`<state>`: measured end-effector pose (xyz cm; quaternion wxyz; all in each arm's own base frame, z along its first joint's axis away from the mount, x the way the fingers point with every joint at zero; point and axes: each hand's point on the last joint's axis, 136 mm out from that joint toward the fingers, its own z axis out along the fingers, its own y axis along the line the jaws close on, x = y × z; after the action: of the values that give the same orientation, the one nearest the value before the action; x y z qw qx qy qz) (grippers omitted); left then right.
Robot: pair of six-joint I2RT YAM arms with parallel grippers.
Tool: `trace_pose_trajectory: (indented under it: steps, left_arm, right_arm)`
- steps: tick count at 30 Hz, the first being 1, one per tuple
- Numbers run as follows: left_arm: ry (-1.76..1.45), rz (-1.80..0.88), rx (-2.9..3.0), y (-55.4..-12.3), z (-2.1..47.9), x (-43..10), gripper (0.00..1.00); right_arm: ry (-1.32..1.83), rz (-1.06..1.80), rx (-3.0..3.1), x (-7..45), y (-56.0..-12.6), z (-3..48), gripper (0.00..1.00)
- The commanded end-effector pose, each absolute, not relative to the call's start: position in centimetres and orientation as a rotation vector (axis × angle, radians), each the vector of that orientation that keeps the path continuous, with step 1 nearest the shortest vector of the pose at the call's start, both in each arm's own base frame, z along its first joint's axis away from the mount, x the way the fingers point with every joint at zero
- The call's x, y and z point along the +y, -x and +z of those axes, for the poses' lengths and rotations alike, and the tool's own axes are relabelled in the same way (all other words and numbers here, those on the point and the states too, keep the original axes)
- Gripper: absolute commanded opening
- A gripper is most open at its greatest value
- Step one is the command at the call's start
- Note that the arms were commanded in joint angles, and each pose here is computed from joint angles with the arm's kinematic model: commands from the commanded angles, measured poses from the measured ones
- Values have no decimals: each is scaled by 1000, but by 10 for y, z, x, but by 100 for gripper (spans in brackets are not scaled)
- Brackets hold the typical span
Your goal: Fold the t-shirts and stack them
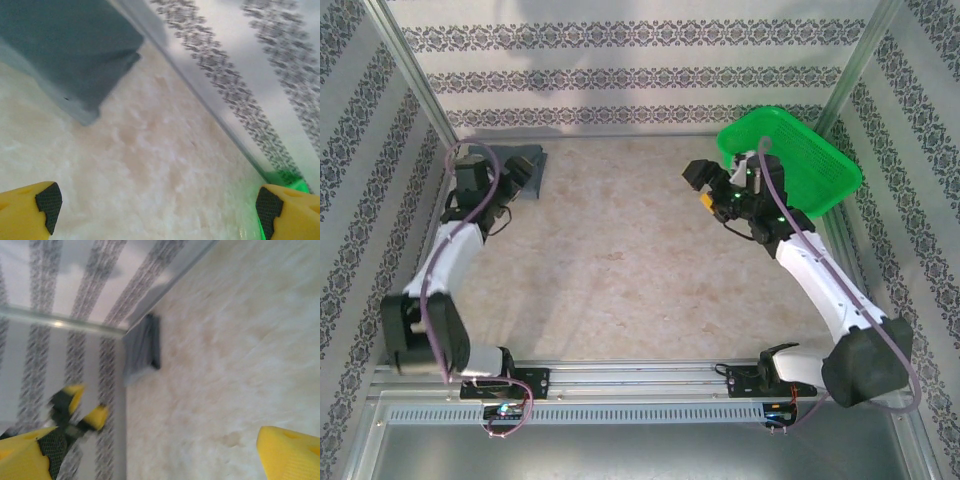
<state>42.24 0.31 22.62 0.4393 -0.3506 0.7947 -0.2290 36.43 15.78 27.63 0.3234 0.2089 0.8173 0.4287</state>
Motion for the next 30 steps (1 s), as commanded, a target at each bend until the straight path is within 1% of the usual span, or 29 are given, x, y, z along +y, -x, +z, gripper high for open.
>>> trace_pose_trajectory:
  steps: [1, 2, 4, 7, 9, 11, 12, 15, 17, 20, 22, 24, 26, 28, 30]
  left_arm:
    - [921, -4, 1912, -369, 236, 30, 100]
    - [907, 160, 1902, -353, 239, 35, 100]
    - [778, 333, 1965, -336, 235, 36, 100]
    - [385, 413, 2062, -334, 208, 24, 100]
    - [318, 444, 2039, -323, 188, 29, 100]
    - [208, 408, 1992, -320, 167, 22, 100]
    - [227, 389, 1966, -318, 159, 24, 100]
    - [259, 332, 1999, -318, 129, 25, 100]
    - [252, 312, 2016, -327, 117, 24, 100]
    - [291, 273, 1979, -346, 112, 29, 100]
    - [372, 215, 1916, -360, 115, 42, 100]
    - [362, 196, 1938, -373, 110, 52, 100]
    - [322, 182, 1882, -381, 113, 57, 100]
    - [360, 159, 1845, -378, 108, 65, 100]
    - [332, 123, 1831, -370, 109, 59, 100]
  right_arm:
    - [-589, 619, 2184, 88, -352, 280, 98]
    - [-626, 447, 2208, 65, -346, 276, 98]
    - [-608, 221, 2191, 36, -342, 275, 98]
    - [-473, -10, 2050, 11, -343, 264, 98]
    - [-350, -174, 1941, 1, -344, 251, 98]
    - [-214, -265, 1918, 2, -347, 222, 98]
    - [-191, -299, 1947, -1, -347, 204, 98]
    - [-203, -289, 2055, -8, -349, 154, 98]
    - [-189, -290, 2097, -8, -354, 129, 98]
    - [-176, -254, 2104, -4, -368, 108, 98]
    - [-163, -249, 2088, -3, -380, 108, 98]
    - [-156, -193, 2036, -2, -396, 111, 98]
    - [-142, -219, 2071, -8, -403, 109, 98]
    - [-132, -203, 1990, -13, -409, 117, 98]
    - [-182, -128, 1958, -23, -405, 112, 98]
